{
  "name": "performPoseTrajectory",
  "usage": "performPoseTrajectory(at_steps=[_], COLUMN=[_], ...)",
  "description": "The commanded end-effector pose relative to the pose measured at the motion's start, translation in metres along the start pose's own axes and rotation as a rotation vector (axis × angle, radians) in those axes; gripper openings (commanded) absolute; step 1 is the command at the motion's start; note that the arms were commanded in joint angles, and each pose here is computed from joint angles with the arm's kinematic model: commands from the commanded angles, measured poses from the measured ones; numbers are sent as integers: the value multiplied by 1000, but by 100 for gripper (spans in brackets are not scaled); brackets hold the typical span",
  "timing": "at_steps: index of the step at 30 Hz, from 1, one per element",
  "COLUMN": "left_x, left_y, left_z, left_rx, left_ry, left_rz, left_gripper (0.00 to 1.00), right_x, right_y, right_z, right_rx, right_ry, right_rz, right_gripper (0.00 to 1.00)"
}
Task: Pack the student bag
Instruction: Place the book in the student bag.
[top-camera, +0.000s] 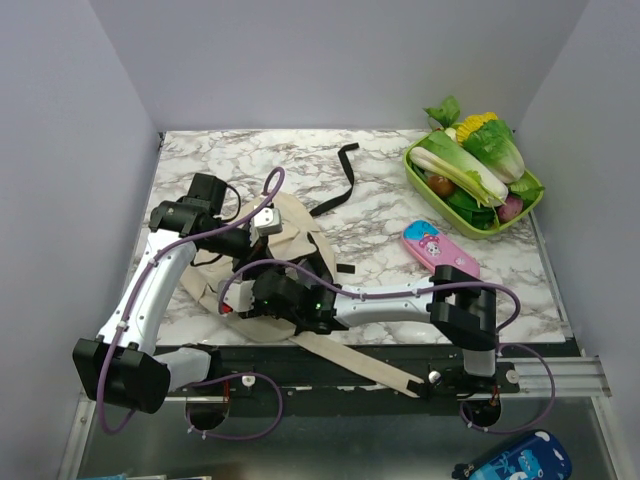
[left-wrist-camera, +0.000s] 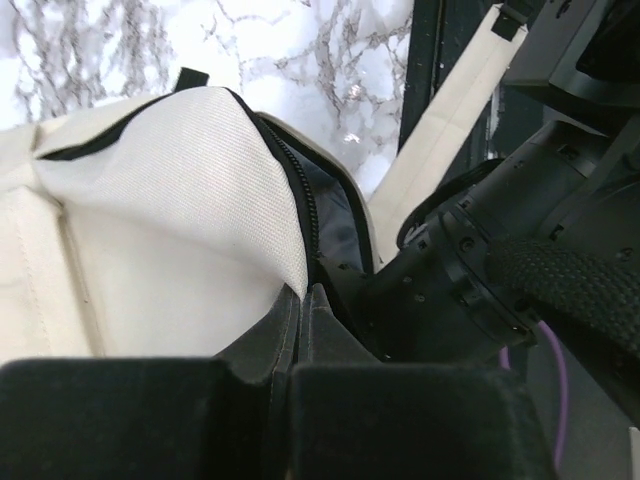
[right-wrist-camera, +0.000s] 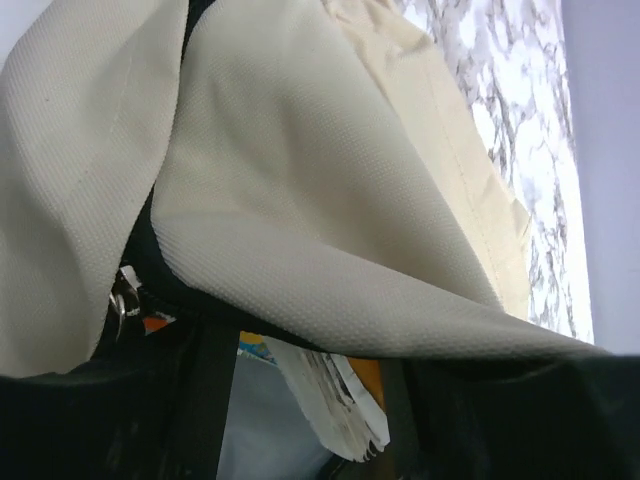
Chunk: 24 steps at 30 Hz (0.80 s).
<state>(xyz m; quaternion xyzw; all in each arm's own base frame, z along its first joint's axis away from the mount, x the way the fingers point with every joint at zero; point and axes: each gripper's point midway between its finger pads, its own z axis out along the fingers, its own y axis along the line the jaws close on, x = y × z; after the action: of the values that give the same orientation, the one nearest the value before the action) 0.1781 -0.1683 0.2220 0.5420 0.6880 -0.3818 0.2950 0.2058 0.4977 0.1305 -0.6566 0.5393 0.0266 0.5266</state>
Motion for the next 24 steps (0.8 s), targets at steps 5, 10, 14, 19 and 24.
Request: performPoseTrajectory(at_steps=[5,10,14,19,24], left_x=[0,-1,-3,-6,-4], left_y=[-17,-14,-14,-11,-10], left_z=[5,6,5,4,4], left_rx=[59,46,38,17,9], left_ry=[-43,-50,-56,-59,-54], left_rz=[-5,-7,-16,-16,-21], left_gripper=[0,0,0,0,0], right_x=[7,21,41,49,55], right_y=[-33,-32,-29,-16,3], right_z=[-51,-77,-72,-66,-63], right_rx=[101,72,78,14,-76], right_ry=[-53,-83,-55,-68,-87], right_rz=[410,594,693,837,973], right_gripper=[75,3,1,1,1])
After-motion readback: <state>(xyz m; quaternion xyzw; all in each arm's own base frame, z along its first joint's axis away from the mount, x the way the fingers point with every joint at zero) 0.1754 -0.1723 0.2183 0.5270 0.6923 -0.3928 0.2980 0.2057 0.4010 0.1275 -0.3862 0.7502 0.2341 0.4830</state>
